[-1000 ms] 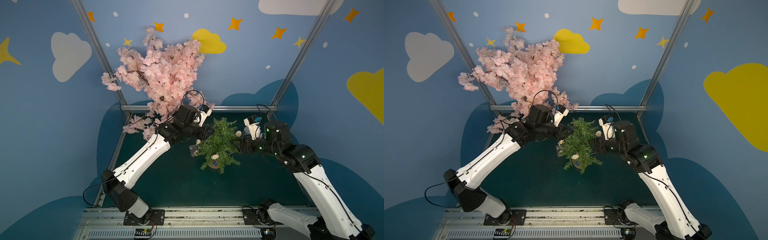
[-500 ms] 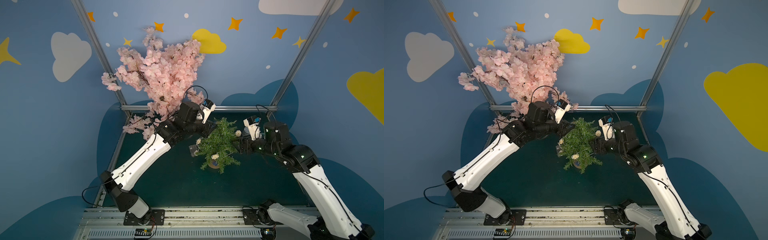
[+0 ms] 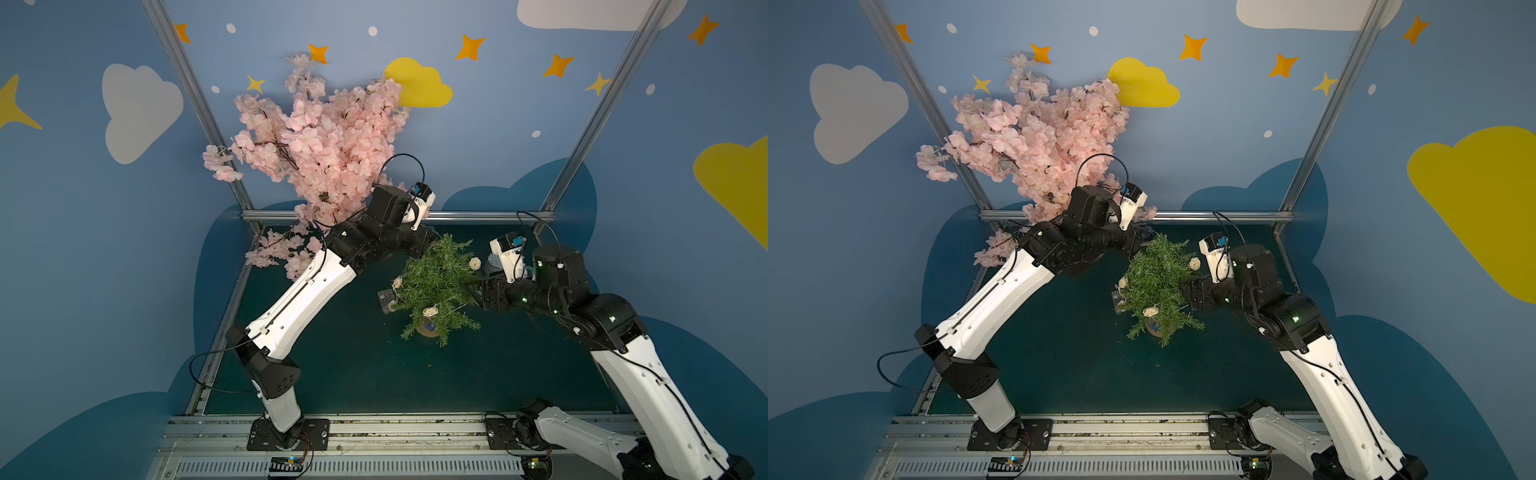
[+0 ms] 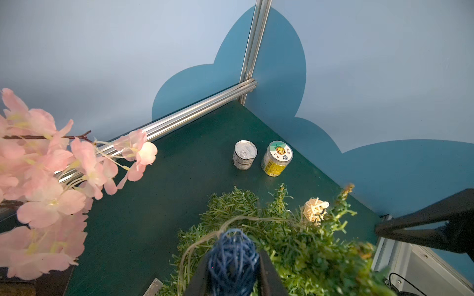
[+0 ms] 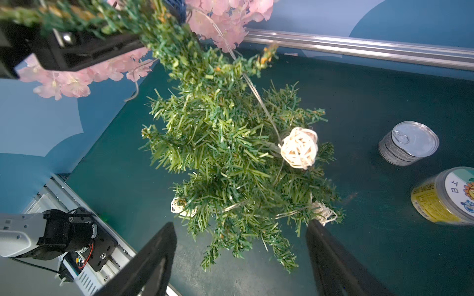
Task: Remove string lights from the small christmas tree
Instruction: Pick up the light string from the Christmas tree.
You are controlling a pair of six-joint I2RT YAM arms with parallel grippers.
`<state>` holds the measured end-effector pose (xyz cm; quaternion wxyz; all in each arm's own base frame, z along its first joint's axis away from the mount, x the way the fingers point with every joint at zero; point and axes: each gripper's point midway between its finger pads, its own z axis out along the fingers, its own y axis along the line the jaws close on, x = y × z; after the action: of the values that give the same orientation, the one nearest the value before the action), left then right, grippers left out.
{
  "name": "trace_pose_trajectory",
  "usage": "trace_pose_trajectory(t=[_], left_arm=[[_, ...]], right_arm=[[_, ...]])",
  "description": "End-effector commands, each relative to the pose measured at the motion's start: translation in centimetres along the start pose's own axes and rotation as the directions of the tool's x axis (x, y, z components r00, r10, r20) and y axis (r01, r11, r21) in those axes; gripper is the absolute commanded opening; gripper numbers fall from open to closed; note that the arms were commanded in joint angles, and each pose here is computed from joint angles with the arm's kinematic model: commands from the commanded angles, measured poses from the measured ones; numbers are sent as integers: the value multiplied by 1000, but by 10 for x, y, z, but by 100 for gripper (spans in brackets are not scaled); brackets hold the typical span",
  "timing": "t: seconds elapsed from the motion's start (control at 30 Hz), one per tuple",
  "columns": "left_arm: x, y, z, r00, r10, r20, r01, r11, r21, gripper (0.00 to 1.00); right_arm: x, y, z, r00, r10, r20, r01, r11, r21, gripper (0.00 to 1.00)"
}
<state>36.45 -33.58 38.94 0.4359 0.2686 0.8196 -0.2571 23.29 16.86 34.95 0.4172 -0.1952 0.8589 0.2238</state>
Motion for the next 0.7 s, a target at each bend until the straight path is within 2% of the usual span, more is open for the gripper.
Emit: trace_pose_trajectory(t=[0.0,0.13,0.4,0.57,0.67], left_arm=[[-1,7,-6,1000,-17,-24,17,1000,-10,29],[-12,8,-2,999,-42,-30,43,998,49,30],[-36,-10,4,1000,3,-31,2,987,160,31],[-33,-27,9,999,32,-31,-23,964,264,31],[-31,-35,14,998,64,-12,-58,958,281,31]], right_arm=[[7,-1,-2,1000,-22,-15,22,1000,5,80],[9,0,-4,999,-32,-21,32,999,3,81],[9,1,-9,999,-42,-9,41,999,-3,81],[15,0,-9,999,-49,-19,49,999,-2,81],[17,-1,-10,998,-53,-18,53,999,2,81]])
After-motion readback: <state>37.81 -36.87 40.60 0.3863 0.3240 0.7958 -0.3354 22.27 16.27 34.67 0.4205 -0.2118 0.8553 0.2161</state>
